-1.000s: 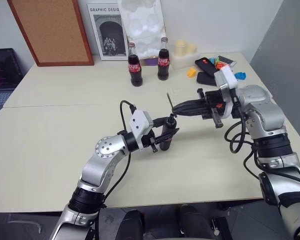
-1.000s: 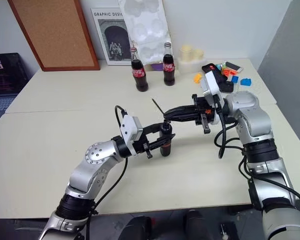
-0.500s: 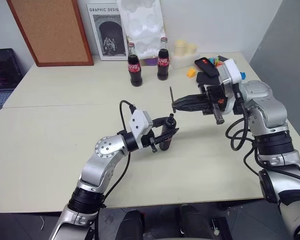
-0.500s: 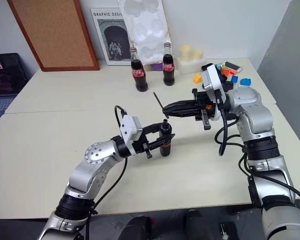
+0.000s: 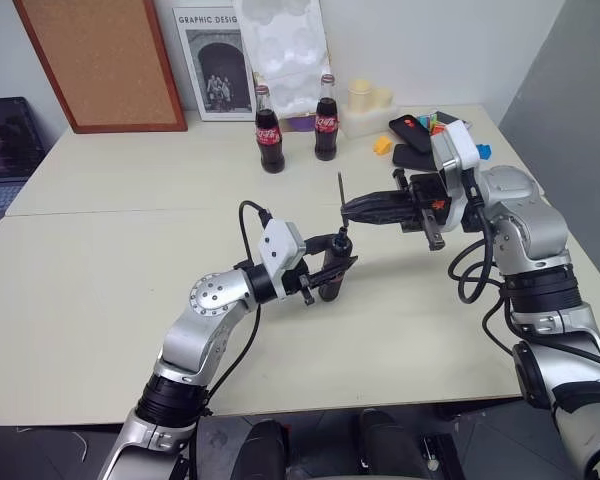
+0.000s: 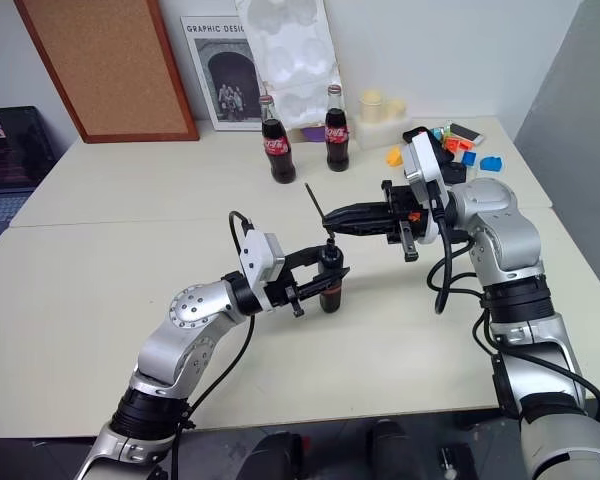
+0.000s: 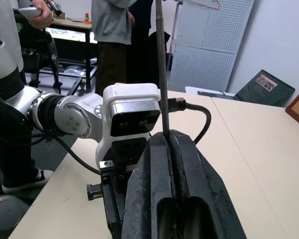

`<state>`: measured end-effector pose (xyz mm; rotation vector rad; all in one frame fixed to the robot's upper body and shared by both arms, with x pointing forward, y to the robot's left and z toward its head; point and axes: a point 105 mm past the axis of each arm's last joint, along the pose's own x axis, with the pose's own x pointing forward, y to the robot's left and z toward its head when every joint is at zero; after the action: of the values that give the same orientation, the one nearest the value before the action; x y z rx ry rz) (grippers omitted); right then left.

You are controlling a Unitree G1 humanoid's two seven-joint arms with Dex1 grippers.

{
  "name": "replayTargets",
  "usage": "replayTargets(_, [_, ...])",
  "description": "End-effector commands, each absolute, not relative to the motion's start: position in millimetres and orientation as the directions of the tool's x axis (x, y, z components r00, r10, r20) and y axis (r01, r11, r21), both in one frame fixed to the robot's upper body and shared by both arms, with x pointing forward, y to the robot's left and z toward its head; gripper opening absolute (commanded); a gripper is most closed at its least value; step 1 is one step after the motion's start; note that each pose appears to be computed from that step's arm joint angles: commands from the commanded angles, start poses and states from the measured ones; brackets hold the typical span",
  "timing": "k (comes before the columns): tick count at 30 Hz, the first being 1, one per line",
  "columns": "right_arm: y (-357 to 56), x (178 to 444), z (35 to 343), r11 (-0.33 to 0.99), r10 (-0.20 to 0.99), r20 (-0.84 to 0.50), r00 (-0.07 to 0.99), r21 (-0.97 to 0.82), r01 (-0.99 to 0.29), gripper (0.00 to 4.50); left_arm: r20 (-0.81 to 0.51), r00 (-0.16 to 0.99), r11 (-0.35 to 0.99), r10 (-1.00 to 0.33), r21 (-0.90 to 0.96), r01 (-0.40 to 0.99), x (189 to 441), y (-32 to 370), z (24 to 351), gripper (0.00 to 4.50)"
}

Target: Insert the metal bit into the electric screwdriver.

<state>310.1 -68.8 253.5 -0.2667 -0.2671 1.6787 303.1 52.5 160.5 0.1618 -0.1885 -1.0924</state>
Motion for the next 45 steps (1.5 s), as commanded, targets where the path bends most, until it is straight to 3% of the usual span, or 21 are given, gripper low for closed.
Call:
replayTargets(1, [-66.1, 301.4, 261.2, -0.144, 0.988, -0.004, -0.153, -0.364, -0.92, 0.0, -0.031, 0.493, 0.481, -0.87, 0.174, 0.859, 308.3, 65.1, 135.5, 1.66])
replayTargets(45, [-65.4, 307.4, 254.3, -0.135, 0.991, -0.03, -0.133, -0.361, -0.923, 0.0, -0.045, 0.485, 0.472, -0.873, 0.171, 0.865, 305.3, 65.6, 133.0, 1.66])
